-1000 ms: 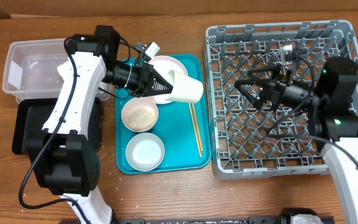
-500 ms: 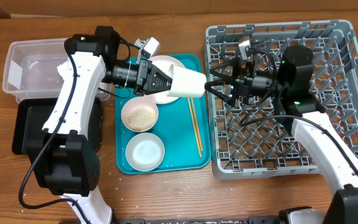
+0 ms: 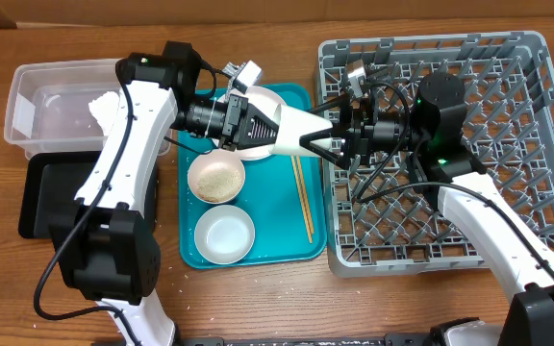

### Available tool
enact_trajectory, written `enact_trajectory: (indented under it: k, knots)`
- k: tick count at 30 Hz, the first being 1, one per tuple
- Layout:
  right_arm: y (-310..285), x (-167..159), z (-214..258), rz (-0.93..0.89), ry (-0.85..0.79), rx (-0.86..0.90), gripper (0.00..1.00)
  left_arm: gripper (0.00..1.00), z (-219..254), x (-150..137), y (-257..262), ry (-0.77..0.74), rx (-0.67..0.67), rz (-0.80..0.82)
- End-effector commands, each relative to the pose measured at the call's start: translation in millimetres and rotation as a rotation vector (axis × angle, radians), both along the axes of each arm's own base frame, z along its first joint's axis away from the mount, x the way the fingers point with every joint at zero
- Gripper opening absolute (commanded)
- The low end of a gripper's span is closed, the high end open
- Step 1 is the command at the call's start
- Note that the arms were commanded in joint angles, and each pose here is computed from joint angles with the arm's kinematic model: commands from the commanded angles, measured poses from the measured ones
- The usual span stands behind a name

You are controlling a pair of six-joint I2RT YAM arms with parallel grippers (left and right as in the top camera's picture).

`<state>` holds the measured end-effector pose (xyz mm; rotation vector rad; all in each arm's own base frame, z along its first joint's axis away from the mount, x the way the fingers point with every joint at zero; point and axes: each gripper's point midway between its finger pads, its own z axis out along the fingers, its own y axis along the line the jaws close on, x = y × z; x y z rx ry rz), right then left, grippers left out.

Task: Sort waste into correct bins and load items into the dishwasher
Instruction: 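Grasp the paper cup with the right gripper and open the left gripper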

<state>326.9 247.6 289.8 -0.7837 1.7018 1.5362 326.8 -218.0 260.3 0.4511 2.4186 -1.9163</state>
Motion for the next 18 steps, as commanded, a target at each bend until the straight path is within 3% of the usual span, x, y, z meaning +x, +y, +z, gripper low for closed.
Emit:
enact_trajectory:
  k: [1,14,16,17,18]
  knots:
    - [-0.5,6.5,7.9,-0.032,-0.005,0.004,0.87,0.04,13.3,0.6,-6.3,-0.064,-0.065,-0.019]
    - [5.8,3.1,7.9,-0.021,-0.004,0.003,0.75,0.04,16.6,5.6,-7.7,-0.102,-0.091,-0.018]
    - [5.8,3.1,7.9,-0.021,-0.004,0.003,0.66,0.17,16.5,6.3,-7.8,-0.109,-0.092,-0.018]
    - [5.1,3.6,7.9,-0.023,-0.003,0.004,0.63,0.35,16.5,7.0,-8.0,-0.117,-0.093,-0.019]
    - [4.5,4.1,7.9,-0.025,-0.003,0.004,0.62,0.42,16.6,7.4,-8.0,-0.12,-0.093,-0.019]
